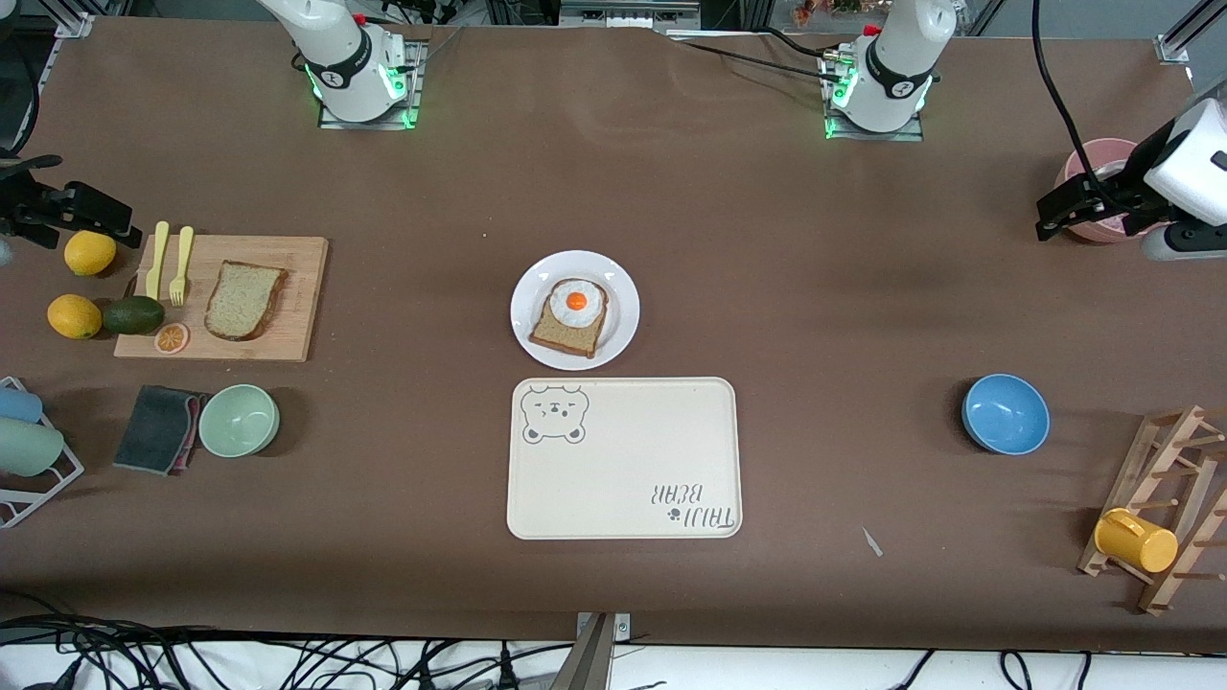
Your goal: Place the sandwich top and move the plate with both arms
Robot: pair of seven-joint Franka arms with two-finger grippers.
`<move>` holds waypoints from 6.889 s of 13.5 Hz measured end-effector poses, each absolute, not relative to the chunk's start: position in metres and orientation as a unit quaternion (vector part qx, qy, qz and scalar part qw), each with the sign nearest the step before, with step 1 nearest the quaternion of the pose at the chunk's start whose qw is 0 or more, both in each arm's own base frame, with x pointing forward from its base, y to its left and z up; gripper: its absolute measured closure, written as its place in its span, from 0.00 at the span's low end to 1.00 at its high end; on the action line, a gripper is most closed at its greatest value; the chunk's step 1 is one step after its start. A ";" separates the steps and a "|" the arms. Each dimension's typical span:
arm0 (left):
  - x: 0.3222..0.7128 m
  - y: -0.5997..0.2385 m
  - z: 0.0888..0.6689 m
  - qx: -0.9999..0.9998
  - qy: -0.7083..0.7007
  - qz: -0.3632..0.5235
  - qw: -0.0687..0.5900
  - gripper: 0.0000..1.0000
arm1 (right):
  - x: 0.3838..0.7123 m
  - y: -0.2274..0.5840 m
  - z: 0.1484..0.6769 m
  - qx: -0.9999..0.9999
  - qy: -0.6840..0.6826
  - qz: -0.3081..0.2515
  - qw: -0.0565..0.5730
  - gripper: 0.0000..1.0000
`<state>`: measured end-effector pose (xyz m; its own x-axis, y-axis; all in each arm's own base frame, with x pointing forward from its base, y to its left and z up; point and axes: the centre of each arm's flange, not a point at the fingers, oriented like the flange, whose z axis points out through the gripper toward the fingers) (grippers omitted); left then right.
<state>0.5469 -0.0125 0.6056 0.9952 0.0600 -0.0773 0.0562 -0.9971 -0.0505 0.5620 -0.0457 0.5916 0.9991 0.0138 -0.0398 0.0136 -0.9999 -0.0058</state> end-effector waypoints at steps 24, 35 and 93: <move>0.556 -0.025 0.595 -0.999 -0.019 0.037 0.021 0.00 | 0.562 -0.045 0.592 -1.000 -0.007 0.020 0.003 0.00; 0.557 -0.033 0.593 -0.999 -0.012 0.038 0.021 0.00 | 0.578 -0.031 0.500 -0.994 -0.020 0.102 -0.030 0.00; 0.549 -0.033 0.591 -0.997 -0.013 0.066 0.023 0.00 | 0.511 0.479 0.311 -0.984 0.130 0.106 -0.059 0.95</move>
<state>0.5485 -0.0326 0.5914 0.9909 0.0286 -0.1319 0.0225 -0.9986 -0.0476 0.5106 0.4793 0.3112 0.9435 -0.2688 -0.1937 -0.2439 -0.9592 0.1430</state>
